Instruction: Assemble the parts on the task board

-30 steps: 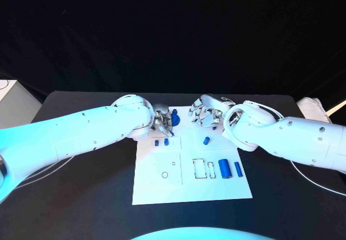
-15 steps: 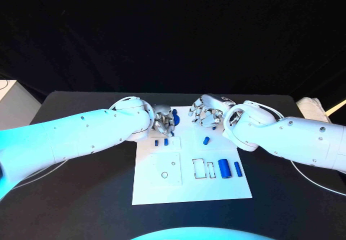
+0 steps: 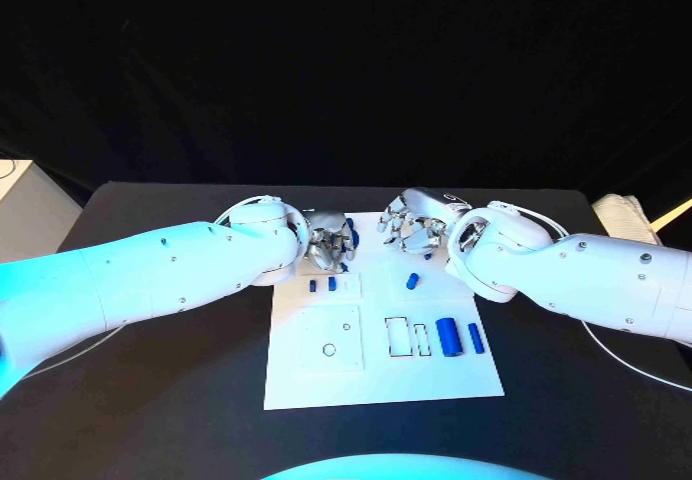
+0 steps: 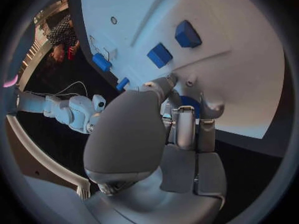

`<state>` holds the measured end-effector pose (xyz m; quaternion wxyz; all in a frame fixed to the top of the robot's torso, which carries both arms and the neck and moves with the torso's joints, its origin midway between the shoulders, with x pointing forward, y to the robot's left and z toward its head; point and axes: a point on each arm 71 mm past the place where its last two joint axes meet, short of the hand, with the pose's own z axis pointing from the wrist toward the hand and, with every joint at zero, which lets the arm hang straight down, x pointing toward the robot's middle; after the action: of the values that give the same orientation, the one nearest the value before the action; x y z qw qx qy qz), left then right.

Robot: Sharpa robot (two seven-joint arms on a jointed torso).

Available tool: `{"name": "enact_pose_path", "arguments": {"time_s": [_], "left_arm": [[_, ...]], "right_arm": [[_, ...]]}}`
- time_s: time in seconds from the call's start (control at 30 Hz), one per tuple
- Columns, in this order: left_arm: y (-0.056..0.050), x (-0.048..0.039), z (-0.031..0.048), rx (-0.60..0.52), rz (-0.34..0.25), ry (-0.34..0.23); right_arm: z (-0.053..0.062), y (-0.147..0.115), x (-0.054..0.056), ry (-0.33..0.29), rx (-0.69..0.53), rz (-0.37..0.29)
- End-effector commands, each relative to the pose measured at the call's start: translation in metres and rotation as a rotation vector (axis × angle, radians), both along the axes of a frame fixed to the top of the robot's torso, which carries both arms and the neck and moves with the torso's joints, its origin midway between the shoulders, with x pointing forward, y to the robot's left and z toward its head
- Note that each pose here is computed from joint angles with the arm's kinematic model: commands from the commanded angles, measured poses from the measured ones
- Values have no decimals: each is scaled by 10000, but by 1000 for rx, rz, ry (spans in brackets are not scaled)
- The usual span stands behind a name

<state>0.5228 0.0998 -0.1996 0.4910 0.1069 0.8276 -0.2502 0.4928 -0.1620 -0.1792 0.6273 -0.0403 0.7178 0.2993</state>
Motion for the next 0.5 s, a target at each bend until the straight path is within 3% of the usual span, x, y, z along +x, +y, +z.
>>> {"name": "enact_pose_path", "arguments": {"time_s": [0.03,0.5], "left_arm": [[-31,-25,-3,14,-56,-5],[-42,-24,-28,45,-70,-19]], "right_arm": [[3,2,-4,-1,0,4],[3,-6,-4,0,0,2]]}}
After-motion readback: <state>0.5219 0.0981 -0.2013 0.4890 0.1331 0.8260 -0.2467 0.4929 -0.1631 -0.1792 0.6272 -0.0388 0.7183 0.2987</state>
